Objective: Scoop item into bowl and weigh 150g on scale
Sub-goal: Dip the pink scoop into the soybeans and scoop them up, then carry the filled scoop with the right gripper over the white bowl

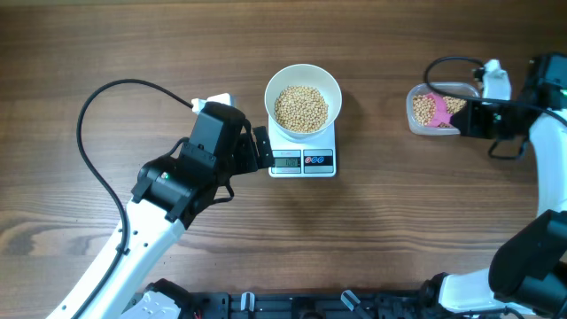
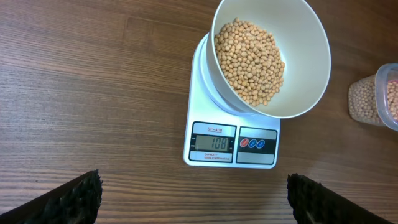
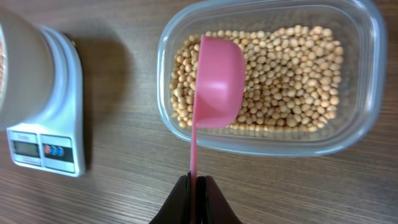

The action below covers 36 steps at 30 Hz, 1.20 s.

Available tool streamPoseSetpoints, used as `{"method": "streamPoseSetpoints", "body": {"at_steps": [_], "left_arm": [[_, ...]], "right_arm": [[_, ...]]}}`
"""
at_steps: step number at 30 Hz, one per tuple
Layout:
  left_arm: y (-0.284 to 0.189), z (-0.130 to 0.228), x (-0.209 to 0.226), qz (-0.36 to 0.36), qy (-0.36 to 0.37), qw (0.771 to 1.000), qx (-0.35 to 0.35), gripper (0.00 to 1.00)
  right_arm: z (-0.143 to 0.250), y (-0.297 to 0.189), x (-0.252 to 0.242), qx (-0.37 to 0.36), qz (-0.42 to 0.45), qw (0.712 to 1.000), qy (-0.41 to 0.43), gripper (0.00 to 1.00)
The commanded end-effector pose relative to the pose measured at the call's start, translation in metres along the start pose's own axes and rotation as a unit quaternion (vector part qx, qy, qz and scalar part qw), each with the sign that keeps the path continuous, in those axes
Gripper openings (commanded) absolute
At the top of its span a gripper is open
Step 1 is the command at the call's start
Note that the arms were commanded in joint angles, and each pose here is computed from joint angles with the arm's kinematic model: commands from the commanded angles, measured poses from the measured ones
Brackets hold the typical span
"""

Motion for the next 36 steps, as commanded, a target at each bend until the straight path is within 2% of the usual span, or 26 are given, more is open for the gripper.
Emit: {"method": "streamPoseSetpoints", "body": {"at_steps": [1, 8, 21, 29, 33, 36], "left_arm": [[-0.002, -0.003, 0.001, -0.001, 0.002, 1.0, -0.008, 1.0], [-0.002, -0.003, 0.001, -0.001, 0.002, 1.0, -0.008, 1.0], [-0.002, -0.003, 0.001, -0.001, 0.002, 1.0, -0.008, 1.0], [-0.002, -0.003, 0.001, -0.001, 0.002, 1.0, -0.008, 1.0], [-0.002, -0.003, 0.001, -0.001, 0.002, 1.0, -0.008, 1.0], [-0.002, -0.003, 0.001, -0.001, 0.002, 1.0, -0.008, 1.0]], "right_arm": [[0.002, -0.007, -0.007, -0.034, -0.059, 0.997, 0.044, 0.04], [0.011, -0.024, -0.032, -0.07, -0.07, 0.989, 0.112, 0.04], [0.016, -0.066, -0.05, -0.192, -0.183, 0.945, 0.19, 0.04], [0.015, -0.074, -0.04, -0.211, -0.237, 0.925, 0.209, 0.04], [-0.002, -0.083, -0.021, -0.254, -0.318, 0.895, 0.184, 0.04], [-0.022, -0.072, -0.003, -0.232, -0.347, 0.891, 0.179, 0.04]]}}
Point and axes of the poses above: each gripper's point midway between its finger pads, its own y axis out along the fingers, its own x axis along the line the jaws close on, z = x × y, the point moved 6 cm from there along -y, back along the fingers, and after that the axes turned 10 degrees about -y, right-handed, at the moved point
